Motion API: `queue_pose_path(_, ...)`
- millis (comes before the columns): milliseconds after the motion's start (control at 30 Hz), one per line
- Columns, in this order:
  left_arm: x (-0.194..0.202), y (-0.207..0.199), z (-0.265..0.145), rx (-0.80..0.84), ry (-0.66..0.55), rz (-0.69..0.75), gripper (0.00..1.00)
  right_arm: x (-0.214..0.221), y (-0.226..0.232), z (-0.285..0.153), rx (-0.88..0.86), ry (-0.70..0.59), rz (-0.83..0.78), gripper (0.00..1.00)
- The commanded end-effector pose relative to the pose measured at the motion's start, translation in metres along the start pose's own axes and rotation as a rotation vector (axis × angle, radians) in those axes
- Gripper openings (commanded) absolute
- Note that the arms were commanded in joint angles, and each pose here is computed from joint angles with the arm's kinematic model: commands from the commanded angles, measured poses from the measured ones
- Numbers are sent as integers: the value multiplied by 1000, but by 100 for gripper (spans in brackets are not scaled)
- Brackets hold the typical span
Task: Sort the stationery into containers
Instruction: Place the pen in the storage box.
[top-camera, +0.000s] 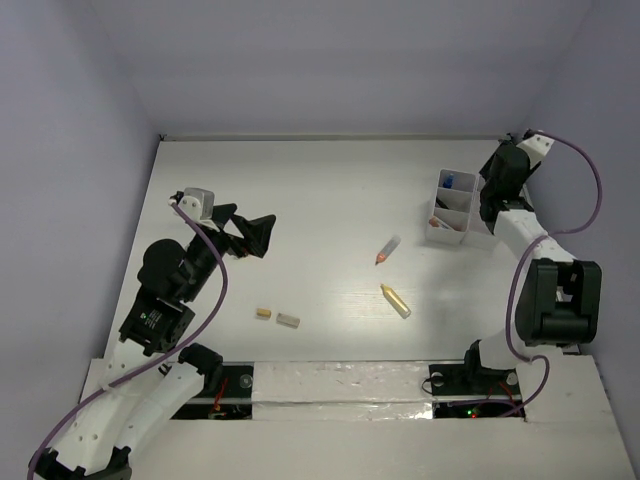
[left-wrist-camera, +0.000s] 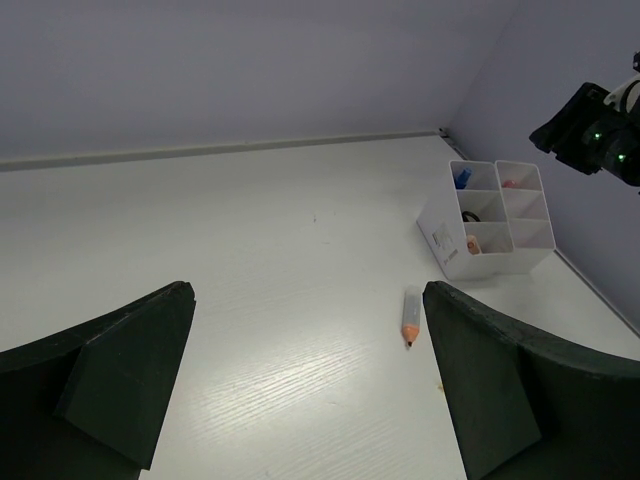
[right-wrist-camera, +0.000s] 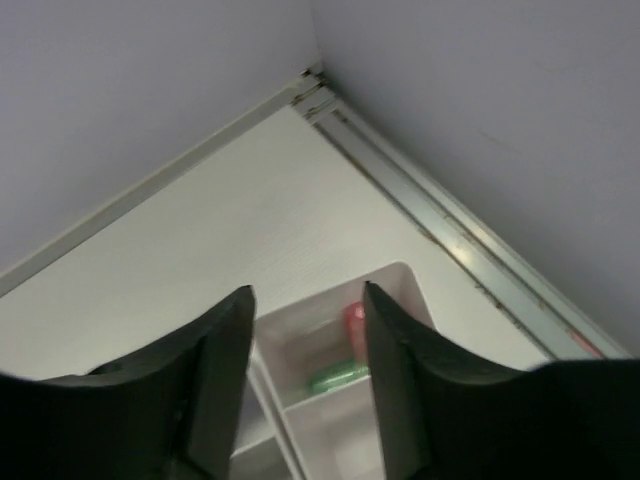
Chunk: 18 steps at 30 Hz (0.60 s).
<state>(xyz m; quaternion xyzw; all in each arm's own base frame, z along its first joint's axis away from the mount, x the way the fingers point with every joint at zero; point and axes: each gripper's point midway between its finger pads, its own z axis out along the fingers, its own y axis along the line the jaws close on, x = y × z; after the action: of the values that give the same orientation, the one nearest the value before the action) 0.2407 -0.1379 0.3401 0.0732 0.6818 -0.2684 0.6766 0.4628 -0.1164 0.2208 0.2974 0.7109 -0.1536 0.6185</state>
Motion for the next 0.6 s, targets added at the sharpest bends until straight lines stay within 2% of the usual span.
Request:
queue_pose_path(0,-14,-6,0,29,-59,9,98,-12,32,-26,-147,57,89,51)
queue_pose_path(33,-13,-6,0,27,-57,9,98,-11,41,-38,-189,80,85,47)
queue_pose_path(67,-14,-6,-1,29,-58,11,98,-5,65,-53,-288,117,78,36)
queue_pose_path(167,-13,-5,0,20,-57,9,98,10,105,-93,-462,197,46,16)
queue_pose_path(200,-13,-3,0,12,-56,9,98,21,133,-120,-577,235,11,13)
queue_pose_path(233,-12,-3,0,8,-54,8,98,34,158,-150,-689,288,-26,12)
queue_pose_path(267,-12,-1,0,2,-54,10,98,40,155,-151,-681,310,-39,12)
queue_pose_path(367,-13,2,0,-17,-56,14,98,69,197,-226,-986,439,-124,9)
queue_pose_path(433,-13,4,0,-26,-57,20,98,85,211,-269,-1107,503,-178,9)
queue_pose_path(533,-16,14,-1,-83,-70,26,97,105,227,-334,-1299,598,-233,10)
queue_pose_path(567,-16,16,-2,-93,-74,29,97,110,231,-351,-1344,620,-247,14)
